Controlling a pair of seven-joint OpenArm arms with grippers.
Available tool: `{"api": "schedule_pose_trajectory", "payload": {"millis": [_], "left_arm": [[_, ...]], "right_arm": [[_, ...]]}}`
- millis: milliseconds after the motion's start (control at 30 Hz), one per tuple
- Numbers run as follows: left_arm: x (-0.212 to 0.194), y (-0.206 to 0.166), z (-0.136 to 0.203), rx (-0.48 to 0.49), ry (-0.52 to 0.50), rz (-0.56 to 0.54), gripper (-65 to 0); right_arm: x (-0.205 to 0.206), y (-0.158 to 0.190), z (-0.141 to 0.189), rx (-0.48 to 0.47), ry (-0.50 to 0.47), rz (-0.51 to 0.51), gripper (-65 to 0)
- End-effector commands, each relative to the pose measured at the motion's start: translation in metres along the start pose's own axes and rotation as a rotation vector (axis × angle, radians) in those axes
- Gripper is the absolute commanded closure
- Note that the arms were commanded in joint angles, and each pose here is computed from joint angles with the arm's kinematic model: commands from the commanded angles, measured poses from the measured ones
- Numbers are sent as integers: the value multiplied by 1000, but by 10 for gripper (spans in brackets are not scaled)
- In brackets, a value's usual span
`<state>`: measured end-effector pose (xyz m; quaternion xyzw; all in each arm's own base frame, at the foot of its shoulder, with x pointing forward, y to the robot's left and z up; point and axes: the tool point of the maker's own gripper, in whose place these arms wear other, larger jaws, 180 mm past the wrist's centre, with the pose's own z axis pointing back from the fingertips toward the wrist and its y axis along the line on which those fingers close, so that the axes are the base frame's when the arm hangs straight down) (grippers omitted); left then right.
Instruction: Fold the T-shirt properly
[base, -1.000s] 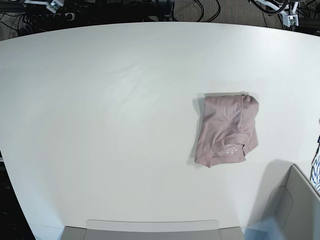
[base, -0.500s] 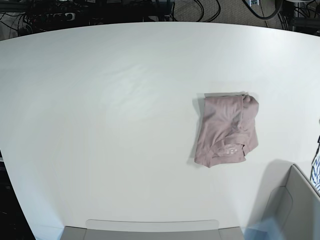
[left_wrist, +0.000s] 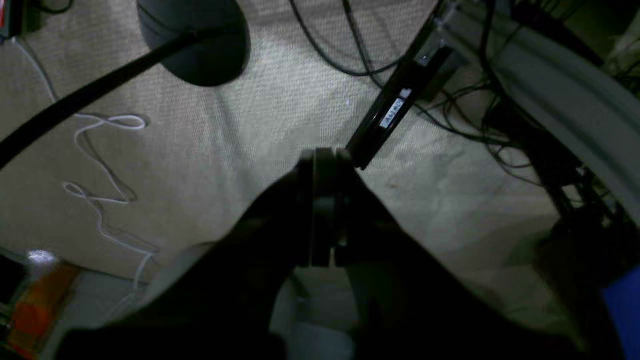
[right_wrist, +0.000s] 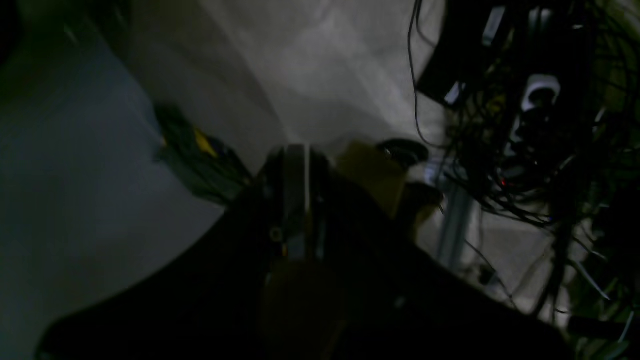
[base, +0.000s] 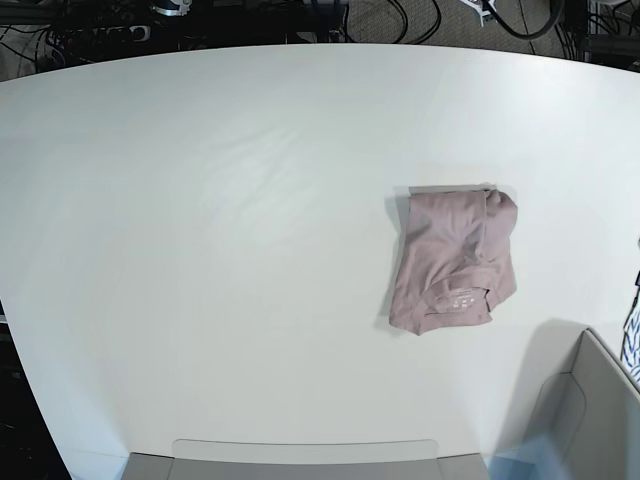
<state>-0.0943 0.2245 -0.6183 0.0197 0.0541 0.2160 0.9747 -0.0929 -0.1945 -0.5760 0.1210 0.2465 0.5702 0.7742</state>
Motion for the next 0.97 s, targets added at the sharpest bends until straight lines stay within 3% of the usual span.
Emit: {"api": "schedule_pose_trajectory", "payload": {"millis": [0,233,333,433,600,933], "left_arm": [[-3,-1,-2,0,3,-23,0],[11,-27,-16,-27,-60,-110,0],[18,-33,-22,-30,-98,-142,0],[20,-35,-25,-29,-141,-173,0],[19,-42,-26,-38,-153,-216,0],[16,-60,-28,-67,-154,-213,0]], "right_arm": [[0,-7,2,-5,13,15,-14],[14,-17,-15,6,13,40,-14],[14,-42,-18,-110,29,-9,-14],[20,-76,-12,-297,29,-32,-14],[20,-114,1,-523,34,-18,-14],[12,-101,-10,-521,87,88,-15]]}}
